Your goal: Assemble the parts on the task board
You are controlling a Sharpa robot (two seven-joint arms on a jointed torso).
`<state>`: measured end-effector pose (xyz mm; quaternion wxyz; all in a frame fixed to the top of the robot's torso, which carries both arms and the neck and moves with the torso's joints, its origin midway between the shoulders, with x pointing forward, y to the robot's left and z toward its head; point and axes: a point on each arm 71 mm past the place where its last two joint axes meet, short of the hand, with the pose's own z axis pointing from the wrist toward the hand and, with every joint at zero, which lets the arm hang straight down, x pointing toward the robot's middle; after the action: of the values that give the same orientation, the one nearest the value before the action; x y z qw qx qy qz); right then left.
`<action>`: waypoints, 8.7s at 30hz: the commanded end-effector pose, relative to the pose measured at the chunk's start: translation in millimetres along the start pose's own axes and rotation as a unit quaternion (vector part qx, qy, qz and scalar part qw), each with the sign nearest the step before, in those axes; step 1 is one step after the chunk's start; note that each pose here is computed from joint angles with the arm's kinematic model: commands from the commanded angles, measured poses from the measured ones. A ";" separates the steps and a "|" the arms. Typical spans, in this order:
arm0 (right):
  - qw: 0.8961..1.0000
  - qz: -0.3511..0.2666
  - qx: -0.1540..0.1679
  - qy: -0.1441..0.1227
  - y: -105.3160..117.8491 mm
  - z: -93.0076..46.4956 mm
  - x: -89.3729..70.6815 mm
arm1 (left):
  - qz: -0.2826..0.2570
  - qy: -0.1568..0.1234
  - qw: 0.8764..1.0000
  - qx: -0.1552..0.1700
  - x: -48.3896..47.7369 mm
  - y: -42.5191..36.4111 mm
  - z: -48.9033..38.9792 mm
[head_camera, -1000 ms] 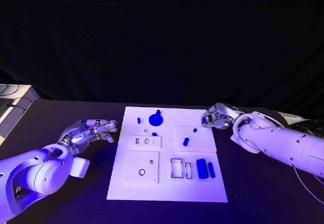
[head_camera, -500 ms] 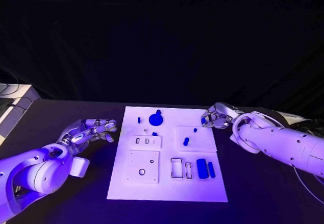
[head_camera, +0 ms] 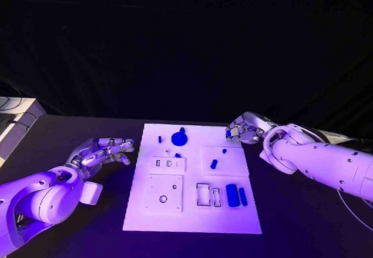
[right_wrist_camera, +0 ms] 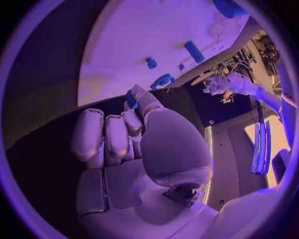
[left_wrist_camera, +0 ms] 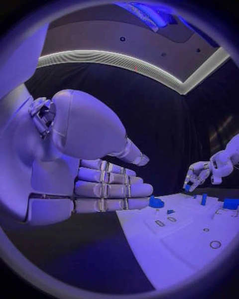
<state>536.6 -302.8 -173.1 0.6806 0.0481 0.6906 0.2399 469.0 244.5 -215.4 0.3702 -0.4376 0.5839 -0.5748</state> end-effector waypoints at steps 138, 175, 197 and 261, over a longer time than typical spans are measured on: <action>0.994 0.072 -0.068 -0.051 130.1 -22.1 51.9 | 0.075 0.013 0.996 -0.040 7.0 9.7 9.1; 0.985 0.164 0.016 -0.050 76.5 -21.8 7.2 | 0.453 0.108 0.851 -0.245 82.6 -20.4 110.4; 0.986 0.159 0.019 -0.045 77.0 -20.6 8.6 | 0.508 0.133 0.807 -0.269 108.7 -18.7 128.5; 0.987 0.157 0.015 -0.038 81.2 -18.8 11.1 | 0.494 0.163 0.807 -0.281 118.4 -7.0 135.1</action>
<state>496.7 -233.5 -152.1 0.6599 0.1845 0.6491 0.3304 556.9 90.3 -208.1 0.3758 -0.0799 0.9062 -0.1769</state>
